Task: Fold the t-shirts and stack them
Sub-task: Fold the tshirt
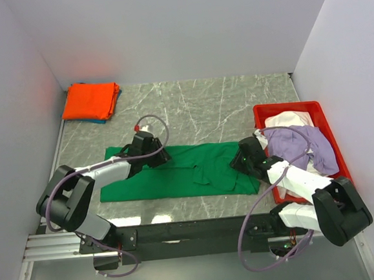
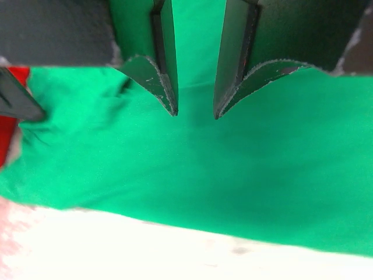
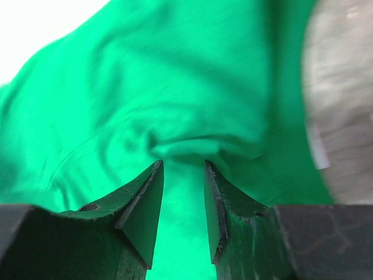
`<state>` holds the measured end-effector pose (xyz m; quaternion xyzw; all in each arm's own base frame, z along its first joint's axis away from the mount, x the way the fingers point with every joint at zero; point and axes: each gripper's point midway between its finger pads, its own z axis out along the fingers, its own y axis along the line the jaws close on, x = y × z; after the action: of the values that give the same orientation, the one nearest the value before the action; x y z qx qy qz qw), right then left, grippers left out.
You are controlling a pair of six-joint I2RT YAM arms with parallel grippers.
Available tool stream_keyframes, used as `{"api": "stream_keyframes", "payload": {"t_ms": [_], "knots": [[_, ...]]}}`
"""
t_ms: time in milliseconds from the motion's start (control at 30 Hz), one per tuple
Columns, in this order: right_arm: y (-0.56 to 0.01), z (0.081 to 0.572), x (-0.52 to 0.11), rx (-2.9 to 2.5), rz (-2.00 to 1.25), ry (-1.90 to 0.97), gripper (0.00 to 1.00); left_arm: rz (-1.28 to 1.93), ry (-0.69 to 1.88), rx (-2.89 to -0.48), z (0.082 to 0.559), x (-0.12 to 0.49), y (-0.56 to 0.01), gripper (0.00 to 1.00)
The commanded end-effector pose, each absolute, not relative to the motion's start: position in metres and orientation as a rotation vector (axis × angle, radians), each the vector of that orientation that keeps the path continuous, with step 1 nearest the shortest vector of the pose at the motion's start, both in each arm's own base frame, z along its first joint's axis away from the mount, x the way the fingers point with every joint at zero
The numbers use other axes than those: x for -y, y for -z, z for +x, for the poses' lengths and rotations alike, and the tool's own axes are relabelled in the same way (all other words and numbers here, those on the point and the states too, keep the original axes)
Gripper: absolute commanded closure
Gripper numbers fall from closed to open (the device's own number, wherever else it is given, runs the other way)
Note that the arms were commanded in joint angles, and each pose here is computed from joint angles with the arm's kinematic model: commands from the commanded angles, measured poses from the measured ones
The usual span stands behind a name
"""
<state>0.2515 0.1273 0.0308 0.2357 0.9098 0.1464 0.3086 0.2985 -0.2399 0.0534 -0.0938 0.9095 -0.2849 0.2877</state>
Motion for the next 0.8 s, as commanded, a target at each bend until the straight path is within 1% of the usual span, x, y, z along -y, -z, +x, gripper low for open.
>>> {"api": "stream_keyframes", "payload": {"t_ms": [0, 100, 233, 433, 600, 633, 700, 767], "knots": [[-0.027, 0.259, -0.111, -2.345, 0.715, -0.388, 0.59, -0.342, 0.716, -2.388, 0.303, 0.22, -0.055, 0.64], [-0.024, 0.255, -0.106, -2.34, 0.74, -0.401, 0.59, -0.407, 0.688, -2.399, 0.303, 0.205, -0.044, 0.64], [-0.02, 0.25, -0.108, -2.359, 0.744, -0.42, 0.59, -0.514, 0.683, -2.402, 0.304, 0.186, -0.033, 0.67], [-0.022, 0.256, -0.112, -2.369, 0.735, -0.427, 0.6, -0.614, 0.638, -2.4, 0.301, 0.165, -0.025, 0.68], [-0.032, 0.285, -0.122, -2.371, 0.703, -0.427, 0.6, -0.725, 0.597, -2.365, 0.295, 0.143, -0.024, 0.69], [-0.023, 0.287, -0.124, -2.406, 0.701, -0.409, 0.6, -0.749, 0.595, -2.356, 0.294, 0.139, -0.024, 0.69], [-0.028, 0.307, -0.131, -2.399, 0.672, -0.438, 0.61, -0.778, 0.606, -2.34, 0.288, 0.136, -0.025, 0.69], [-0.022, 0.324, -0.141, -2.444, 0.635, -0.452, 0.62, -0.796, 0.618, -2.329, 0.28, 0.133, -0.024, 0.7]]}}
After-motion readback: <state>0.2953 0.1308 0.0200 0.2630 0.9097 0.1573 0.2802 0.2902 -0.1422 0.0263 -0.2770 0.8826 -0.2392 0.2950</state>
